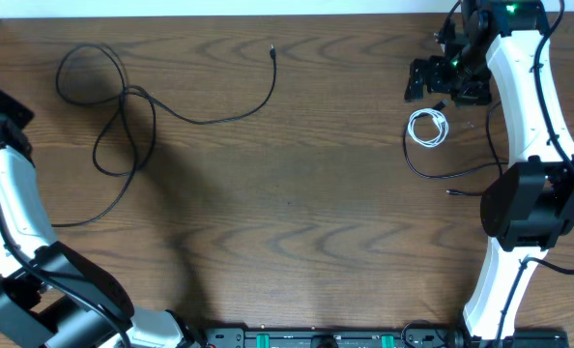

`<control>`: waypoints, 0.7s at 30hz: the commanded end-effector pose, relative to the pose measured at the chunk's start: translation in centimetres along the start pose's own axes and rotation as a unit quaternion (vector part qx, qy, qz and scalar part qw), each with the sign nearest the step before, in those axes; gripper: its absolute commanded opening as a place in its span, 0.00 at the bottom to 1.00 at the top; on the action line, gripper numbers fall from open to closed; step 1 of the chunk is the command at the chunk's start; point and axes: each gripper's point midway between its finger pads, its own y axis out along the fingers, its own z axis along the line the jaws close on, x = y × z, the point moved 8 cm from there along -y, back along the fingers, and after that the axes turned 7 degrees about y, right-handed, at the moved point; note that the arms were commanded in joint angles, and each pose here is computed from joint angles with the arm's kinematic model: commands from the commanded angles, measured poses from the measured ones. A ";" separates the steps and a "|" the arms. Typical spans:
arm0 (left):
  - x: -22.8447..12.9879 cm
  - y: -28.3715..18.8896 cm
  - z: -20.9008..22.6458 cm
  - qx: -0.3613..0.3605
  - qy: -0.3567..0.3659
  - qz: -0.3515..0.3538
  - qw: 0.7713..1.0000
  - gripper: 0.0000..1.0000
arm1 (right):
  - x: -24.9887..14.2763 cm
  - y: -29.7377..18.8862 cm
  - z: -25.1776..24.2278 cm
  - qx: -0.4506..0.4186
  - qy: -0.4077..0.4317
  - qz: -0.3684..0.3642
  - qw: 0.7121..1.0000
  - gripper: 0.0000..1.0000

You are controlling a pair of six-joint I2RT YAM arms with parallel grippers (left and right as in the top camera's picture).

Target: Untangle cables

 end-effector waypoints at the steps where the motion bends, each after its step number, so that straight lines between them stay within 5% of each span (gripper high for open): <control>1: -0.9 0.5 -3.6 -0.104 0.040 0.026 0.993 0.39 | -0.1 0.3 0.3 0.002 -0.009 0.004 1.000 0.99; 7: -5.0 2.4 -10.2 -0.177 0.124 0.078 0.973 0.51 | -0.2 0.3 0.3 0.002 -0.009 0.005 1.000 0.99; 13: -9.7 3.9 -17.8 -0.235 0.193 0.099 0.947 0.52 | -0.3 0.3 0.3 0.002 -0.008 0.008 1.000 0.99; 21: -13.7 6.1 -22.8 -0.203 0.139 0.098 0.964 0.52 | -0.6 0.3 0.2 -0.001 -0.006 0.019 1.000 0.99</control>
